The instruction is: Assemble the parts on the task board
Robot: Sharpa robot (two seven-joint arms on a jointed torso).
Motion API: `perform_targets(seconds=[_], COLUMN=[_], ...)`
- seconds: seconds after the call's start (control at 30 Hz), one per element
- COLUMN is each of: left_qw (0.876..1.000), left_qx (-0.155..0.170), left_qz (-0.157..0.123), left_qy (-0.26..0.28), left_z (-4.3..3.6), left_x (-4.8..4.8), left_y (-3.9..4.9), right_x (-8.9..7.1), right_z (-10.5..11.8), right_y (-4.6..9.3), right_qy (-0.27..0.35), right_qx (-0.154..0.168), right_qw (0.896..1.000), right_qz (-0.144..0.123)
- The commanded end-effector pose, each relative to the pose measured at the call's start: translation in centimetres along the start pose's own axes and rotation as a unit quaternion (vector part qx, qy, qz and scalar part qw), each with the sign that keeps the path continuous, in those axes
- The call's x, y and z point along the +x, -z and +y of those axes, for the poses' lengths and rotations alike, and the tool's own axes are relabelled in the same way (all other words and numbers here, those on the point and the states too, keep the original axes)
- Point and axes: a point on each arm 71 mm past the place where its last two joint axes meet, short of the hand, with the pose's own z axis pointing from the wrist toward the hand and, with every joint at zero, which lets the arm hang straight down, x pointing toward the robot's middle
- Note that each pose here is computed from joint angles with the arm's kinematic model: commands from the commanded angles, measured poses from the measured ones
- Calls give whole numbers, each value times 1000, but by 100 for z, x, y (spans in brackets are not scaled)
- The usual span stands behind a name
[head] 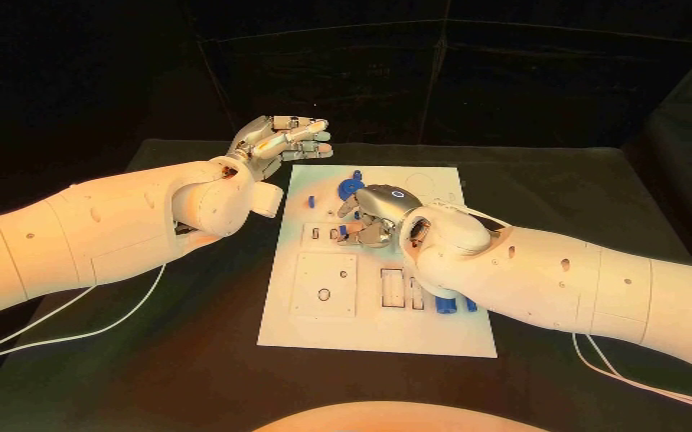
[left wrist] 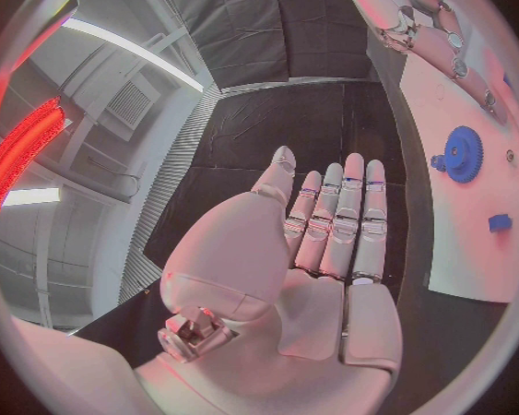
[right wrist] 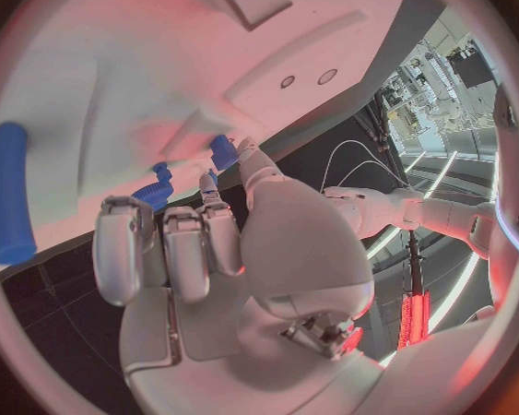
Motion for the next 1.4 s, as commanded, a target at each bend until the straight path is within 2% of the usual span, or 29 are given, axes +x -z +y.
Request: perform_targets(seconds=[0.03, 0.2, 0.3, 0.5, 0.67, 0.77, 0.87, 0.93, 1.0, 1.03, 1.17, 1.4], left_qw=[1000, 1000, 998, 989, 970, 951, 924, 901, 884, 862, 821, 768], left_qx=[2, -3, -13, -47, -100, -137, -173, -198, -216, -241, -291, -337], left_qz=[9, 16, 34, 59, 88, 108, 123, 132, 136, 140, 144, 155], left_qy=[0, -26, -58, -128, -205, -256, -318, -361, -391, -424, -470, -522], left_z=[-14, -8, 5, 42, 61, 74, 84, 84, 87, 94, 102, 158], left_x=[6, -24, -37, -103, -124, -101, -67, -39, -18, 10, 69, 218], left_y=[-6, -4, 3, 27, 45, 53, 53, 44, 39, 33, 12, -55], right_x=[-69, -170, -310, -565, -826, -961, -1089, -1178, -1237, -1305, -1418, -1536], right_z=[42, 48, -6, -185, -369, -481, -613, -707, -772, -852, -1000, -1180], right_y=[54, 216, 345, 528, 662, 721, 765, 779, 782, 784, 783, 764], right_qy=[-19, -34, -56, -125, -181, -208, -233, -247, -252, -255, -251, -226], right_qx=[-24, -51, -62, -45, -18, -2, 14, 21, 25, 31, 48, 75], right_qw=[999, 997, 996, 991, 983, 978, 972, 968, 966, 965, 963, 964], right_qz=[-33, -39, -26, 4, 8, 2, -14, -32, -46, -61, -89, -118])
